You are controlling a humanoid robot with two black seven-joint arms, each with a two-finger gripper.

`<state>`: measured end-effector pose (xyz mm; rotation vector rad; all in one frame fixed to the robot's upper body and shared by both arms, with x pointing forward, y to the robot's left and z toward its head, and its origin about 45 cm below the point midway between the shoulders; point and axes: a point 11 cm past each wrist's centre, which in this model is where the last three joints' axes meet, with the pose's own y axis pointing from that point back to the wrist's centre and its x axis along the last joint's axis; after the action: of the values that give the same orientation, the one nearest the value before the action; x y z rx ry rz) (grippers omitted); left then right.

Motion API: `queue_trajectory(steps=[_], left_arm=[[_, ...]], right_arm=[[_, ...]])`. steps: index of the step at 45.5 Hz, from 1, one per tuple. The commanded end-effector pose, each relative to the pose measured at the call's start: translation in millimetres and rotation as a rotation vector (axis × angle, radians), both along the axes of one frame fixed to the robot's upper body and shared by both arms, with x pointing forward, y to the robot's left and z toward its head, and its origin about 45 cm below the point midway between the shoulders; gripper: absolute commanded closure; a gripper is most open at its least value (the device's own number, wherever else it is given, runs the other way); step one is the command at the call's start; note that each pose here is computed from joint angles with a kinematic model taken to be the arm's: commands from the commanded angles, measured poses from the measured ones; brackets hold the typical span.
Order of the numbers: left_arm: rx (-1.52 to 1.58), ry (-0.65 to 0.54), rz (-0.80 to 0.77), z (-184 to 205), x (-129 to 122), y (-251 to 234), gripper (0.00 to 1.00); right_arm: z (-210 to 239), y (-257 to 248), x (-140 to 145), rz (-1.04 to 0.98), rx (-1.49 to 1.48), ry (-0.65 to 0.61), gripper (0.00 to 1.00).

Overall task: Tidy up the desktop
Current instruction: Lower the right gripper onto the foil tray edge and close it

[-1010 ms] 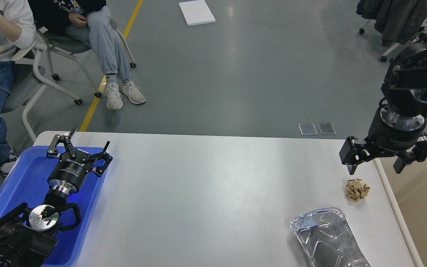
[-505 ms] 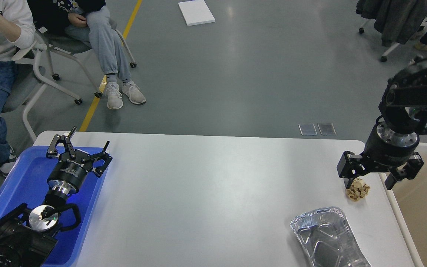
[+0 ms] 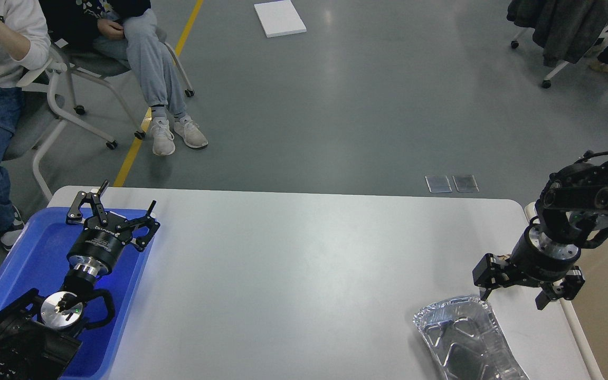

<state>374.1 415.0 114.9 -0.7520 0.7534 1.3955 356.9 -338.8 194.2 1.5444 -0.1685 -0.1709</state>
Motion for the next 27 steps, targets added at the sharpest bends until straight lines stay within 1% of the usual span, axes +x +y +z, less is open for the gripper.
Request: queue_trajectory(steps=[1, 6, 14, 18, 22, 27], left_arm=[[-0.001, 0.000, -0.001, -0.2, 0.1, -0.5, 0.00], [0.000, 0.000, 0.000, 0.1, 0.0, 0.2, 0.00], [-0.001, 0.000, -0.001, -0.2, 0.1, -0.5, 0.00], [-0.001, 0.000, -0.001, -0.2, 0.1, -0.5, 0.00], [-0.001, 0.000, -0.001, -0.2, 0.1, -0.5, 0.00], [-0.001, 0.000, -0.001, -0.2, 0.1, -0.5, 0.00]], right_arm=[[-27.3, -18.1, 2.7, 0.013, -0.078, -0.140, 0.00], [-31.4, -9.5, -1.3, 0.016, -0.046, -0.135, 0.00], [-50.0, 2.2, -18.8, 0.019, 0.020, -0.089, 0.00], [-49.6, 3.8, -26.6, 0.047, 0.045, -0.070, 0.00], [-48.7, 14.8, -42.2, 0.115, 0.084, -0.032, 0.00], [-51.1, 14.5, -46.9, 0.223, 0.050, -0.027, 0.00]])
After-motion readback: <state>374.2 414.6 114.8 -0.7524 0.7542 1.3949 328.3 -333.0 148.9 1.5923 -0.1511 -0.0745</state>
